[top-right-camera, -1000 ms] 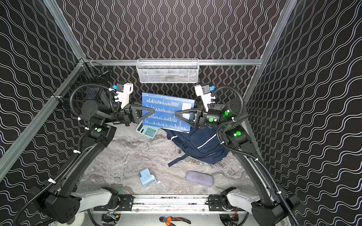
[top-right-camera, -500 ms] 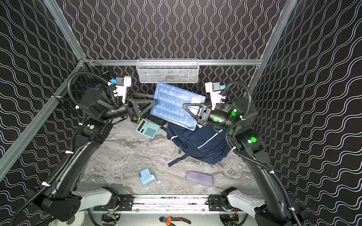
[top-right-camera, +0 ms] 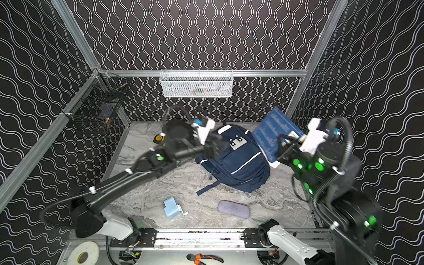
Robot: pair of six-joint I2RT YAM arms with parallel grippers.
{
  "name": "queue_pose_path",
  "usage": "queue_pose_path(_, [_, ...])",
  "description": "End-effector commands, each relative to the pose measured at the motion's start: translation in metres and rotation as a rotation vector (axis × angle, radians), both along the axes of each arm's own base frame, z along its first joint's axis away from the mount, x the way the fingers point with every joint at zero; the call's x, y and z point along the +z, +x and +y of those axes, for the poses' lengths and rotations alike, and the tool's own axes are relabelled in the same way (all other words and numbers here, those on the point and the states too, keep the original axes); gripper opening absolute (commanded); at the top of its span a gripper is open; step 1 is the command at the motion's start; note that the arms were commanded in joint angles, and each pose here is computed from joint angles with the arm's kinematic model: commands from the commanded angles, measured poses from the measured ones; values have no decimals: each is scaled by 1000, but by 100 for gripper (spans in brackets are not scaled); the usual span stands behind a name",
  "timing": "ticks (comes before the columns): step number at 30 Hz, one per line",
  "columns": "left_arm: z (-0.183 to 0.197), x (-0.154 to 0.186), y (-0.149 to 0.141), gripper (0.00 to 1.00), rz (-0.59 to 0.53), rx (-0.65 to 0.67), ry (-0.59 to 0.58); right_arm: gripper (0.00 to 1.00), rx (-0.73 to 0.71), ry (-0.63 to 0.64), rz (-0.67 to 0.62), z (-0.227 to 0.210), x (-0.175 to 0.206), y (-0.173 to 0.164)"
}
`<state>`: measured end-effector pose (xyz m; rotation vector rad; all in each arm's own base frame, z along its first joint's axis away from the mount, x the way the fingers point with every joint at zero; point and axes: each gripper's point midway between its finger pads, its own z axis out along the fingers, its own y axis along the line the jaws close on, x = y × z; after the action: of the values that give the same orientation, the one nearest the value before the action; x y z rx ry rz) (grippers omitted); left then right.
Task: Pack books, pencil case, and school supplies into a backpack
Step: Pick up the book from the middle-left of the table, then open the student bag at the center of the table.
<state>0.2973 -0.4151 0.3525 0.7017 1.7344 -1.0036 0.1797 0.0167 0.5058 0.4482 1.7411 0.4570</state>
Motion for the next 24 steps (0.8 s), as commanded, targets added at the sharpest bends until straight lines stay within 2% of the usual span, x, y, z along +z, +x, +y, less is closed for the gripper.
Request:
queue_pose_path(1, [-31, -59, 8, 68, -64, 100, 216, 0, -172, -25, 0, -41, -3, -24])
queue_pose_path(6, [-87, -137, 0, 69, -45, 60, 369, 0, -218, -15, -38, -58, 7, -43])
queue_pose_path(9, [-101, -176, 4, 69, -16, 55, 442, 0, -232, -35, -34, -62, 9, -46])
queue_pose_path(11, [-100, -196, 13, 69, -9, 100, 489, 0, -234, -45, -33, -64, 8, -47])
queue_pose_path(16, [-102, -230, 26, 69, -20, 132, 603, 0, -237, -56, -37, -64, 3, -45])
queue_pose_path(24, [-103, -268, 39, 68, -26, 153, 713, 0, -210, -86, -11, -54, -9, -32])
